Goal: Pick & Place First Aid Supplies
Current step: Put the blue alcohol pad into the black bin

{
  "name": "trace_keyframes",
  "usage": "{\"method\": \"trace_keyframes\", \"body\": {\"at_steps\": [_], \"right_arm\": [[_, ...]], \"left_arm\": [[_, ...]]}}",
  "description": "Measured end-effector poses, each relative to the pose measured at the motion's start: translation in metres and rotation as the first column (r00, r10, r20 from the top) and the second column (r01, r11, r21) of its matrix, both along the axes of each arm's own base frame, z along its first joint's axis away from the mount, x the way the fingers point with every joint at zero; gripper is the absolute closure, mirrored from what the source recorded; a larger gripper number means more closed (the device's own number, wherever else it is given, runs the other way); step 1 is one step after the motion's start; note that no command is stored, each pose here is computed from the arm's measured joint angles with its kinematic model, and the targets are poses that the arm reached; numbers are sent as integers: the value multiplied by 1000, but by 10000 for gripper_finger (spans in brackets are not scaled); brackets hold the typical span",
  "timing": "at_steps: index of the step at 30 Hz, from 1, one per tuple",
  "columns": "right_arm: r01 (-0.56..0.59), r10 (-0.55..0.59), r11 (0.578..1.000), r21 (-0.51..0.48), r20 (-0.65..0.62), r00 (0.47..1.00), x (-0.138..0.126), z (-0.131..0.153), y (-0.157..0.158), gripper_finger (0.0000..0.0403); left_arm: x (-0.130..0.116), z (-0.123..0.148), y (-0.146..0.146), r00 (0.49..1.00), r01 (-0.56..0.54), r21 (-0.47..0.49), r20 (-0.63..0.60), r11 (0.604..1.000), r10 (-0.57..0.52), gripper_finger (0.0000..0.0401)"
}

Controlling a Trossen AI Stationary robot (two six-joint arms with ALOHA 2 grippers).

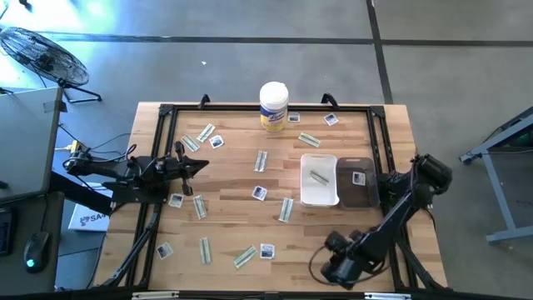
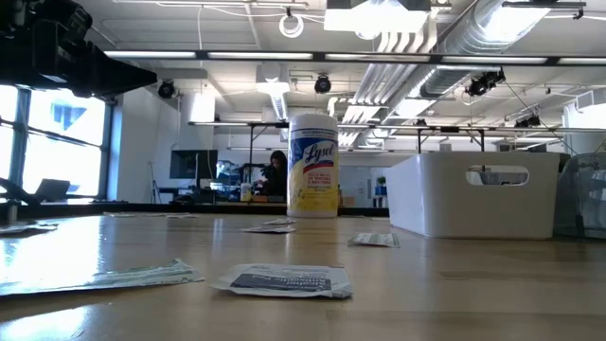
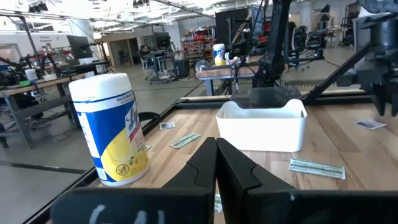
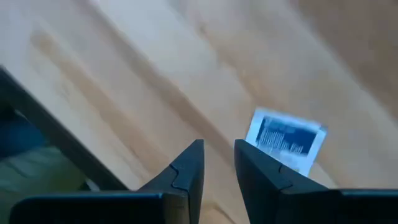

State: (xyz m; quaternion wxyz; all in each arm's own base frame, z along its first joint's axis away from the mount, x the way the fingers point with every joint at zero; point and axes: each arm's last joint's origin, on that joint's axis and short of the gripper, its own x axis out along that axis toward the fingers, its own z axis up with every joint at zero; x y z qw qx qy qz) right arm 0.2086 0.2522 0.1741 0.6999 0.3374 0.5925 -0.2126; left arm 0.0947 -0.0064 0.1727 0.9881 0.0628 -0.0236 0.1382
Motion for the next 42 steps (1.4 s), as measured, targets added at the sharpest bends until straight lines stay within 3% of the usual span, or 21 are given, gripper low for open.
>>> {"method": "trace_keyframes", "body": {"at_steps": [9, 15, 21, 28, 35, 42], "right_arm": [[-124, 122, 992, -39, -61, 991, -18, -33, 26, 320], [-181, 177, 977, -112, -50, 983, -15, -24, 27, 320], [-346, 344, 919, -188, -44, 938, -18, -17, 31, 320], [-344, 351, 912, -223, -9, 937, -19, -29, 25, 320], [-380, 380, 905, -191, -36, 924, -21, -29, 27, 320], [-392, 399, 886, -246, -21, 917, -23, -29, 26, 320]], "left_arm": [[0, 0, 0, 1000, 0, 0, 0, 1000, 0, 400], [0, 0, 0, 1000, 0, 0, 0, 1000, 0, 400], [0, 0, 0, 1000, 0, 0, 0, 1000, 0, 400], [0, 0, 0, 1000, 0, 0, 0, 1000, 0, 400], [0, 0, 0, 1000, 0, 0, 0, 1000, 0, 400], [0, 0, 0, 1000, 0, 0, 0, 1000, 0, 400]]}}
